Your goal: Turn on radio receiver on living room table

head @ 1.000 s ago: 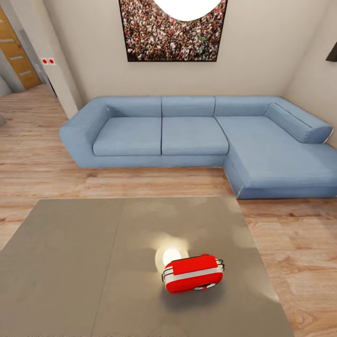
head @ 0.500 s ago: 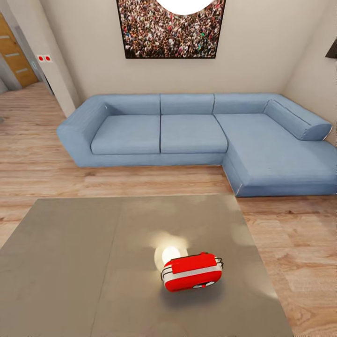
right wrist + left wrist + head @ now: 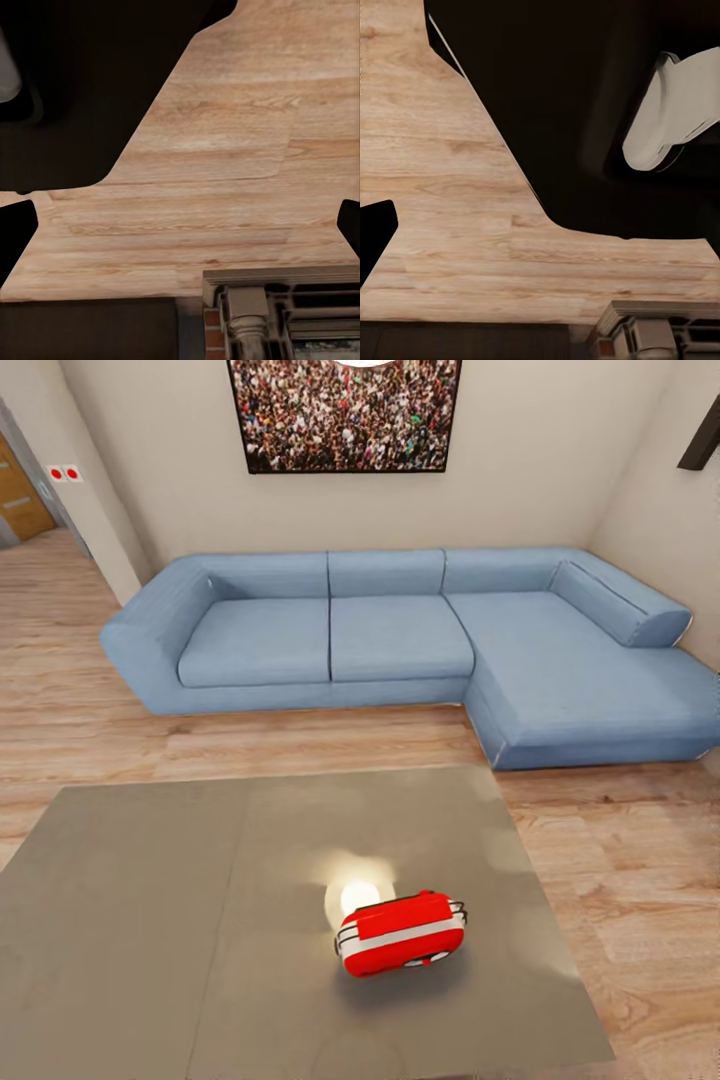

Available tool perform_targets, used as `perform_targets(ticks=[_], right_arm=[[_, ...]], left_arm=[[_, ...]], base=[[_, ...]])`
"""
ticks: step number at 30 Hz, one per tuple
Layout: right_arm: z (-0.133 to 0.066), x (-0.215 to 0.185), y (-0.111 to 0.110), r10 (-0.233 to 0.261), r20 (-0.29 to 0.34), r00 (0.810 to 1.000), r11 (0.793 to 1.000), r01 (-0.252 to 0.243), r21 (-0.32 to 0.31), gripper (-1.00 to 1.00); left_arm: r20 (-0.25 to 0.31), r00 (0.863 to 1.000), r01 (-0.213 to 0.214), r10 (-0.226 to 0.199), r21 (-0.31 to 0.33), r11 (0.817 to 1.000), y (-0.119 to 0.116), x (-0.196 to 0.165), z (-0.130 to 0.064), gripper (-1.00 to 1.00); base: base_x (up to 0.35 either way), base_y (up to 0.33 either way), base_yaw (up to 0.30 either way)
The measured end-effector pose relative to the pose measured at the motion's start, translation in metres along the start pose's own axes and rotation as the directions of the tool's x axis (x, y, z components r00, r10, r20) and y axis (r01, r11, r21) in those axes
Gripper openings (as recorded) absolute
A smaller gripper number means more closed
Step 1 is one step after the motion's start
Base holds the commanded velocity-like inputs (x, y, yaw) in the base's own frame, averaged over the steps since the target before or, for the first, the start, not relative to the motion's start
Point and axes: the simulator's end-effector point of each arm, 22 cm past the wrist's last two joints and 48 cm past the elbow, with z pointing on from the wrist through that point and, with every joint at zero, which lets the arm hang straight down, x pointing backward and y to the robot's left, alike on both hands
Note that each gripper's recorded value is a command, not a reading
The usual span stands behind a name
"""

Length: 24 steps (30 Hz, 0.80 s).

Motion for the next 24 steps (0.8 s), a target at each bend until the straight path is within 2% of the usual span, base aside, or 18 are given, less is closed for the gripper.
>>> perform_targets(ticks=[13, 24], right_arm=[[-0.0002, 0.0046, 0.0008, 0.006, -0.013, 1.0, 1.0, -0.006, 0.0, 1.0], [-0.0005, 0.0098, 0.001, -0.008, -0.027, 1.0, 1.0, 0.008, -0.001, 1.0]], left_arm=[[-0.01, 1.0, 0.001, -0.001, -0.003, 1.0, 0.0013, 0.0039, 0.0001, 1.0], [-0.023, 1.0, 0.001, -0.001, -0.005, 1.0, 0.0021, 0.0089, 0.0001, 1.0]], base=[[0.0, 0.0, -0.001], [0.0, 0.0, 0.106]])
